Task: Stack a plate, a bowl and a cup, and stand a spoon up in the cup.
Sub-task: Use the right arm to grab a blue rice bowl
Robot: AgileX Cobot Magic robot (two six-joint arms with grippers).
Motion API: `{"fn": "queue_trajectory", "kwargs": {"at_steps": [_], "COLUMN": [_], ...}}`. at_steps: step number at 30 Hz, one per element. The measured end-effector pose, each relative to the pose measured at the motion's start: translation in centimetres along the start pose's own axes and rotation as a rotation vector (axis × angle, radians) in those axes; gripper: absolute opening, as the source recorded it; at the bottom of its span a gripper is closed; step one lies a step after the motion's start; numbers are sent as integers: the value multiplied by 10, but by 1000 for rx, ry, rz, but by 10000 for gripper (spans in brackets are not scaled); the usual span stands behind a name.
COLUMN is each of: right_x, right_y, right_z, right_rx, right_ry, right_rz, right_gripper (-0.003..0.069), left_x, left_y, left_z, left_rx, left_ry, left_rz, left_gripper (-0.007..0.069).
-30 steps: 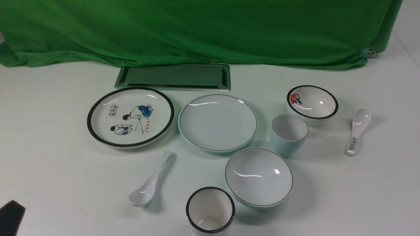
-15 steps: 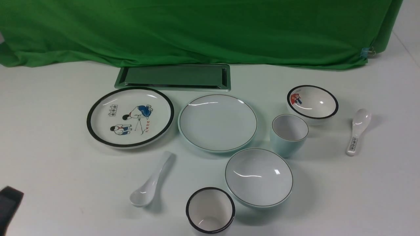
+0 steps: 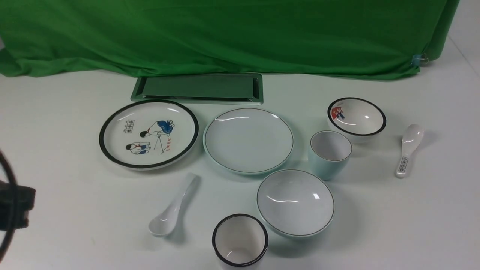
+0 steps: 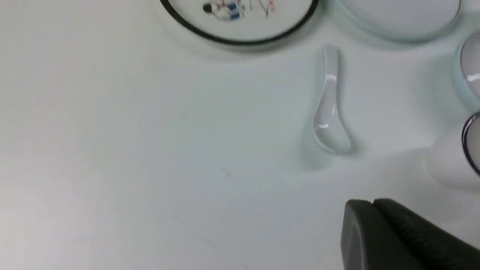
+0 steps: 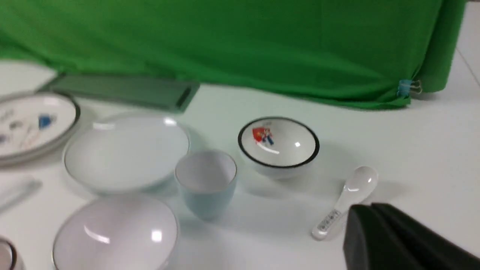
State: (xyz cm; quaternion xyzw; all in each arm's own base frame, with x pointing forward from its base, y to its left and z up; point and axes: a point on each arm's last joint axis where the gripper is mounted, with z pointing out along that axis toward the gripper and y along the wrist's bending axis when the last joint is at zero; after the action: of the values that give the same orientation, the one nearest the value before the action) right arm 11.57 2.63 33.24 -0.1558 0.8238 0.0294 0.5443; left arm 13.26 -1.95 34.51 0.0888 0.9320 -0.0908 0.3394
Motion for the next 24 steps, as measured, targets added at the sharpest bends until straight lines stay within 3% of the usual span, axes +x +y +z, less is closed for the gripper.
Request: {"fn": "queue_trajectory", "kwargs": {"at_steps": [3, 9, 18, 24], "right_x": [-25, -37, -40, -40], "right_y": [-2, -5, -6, 8], "right_z": [18, 62, 112, 130], "right_rx": [-62, -151, -222, -271], "right_ry": [181, 439, 671, 712], "right_rz": [-110, -175, -158, -198], "right_gripper": [14, 14, 18, 19], "left_x": [-21, -52, -99, -114], "left_y": [-7, -32, -54, -61], "left_z": [14, 56, 123, 152], "left_rx": [44, 111, 150, 159], "left_ry": [111, 219, 273, 304], "left_rz": [100, 258, 319, 364], "left_gripper": [-29, -29, -29, -29]}}
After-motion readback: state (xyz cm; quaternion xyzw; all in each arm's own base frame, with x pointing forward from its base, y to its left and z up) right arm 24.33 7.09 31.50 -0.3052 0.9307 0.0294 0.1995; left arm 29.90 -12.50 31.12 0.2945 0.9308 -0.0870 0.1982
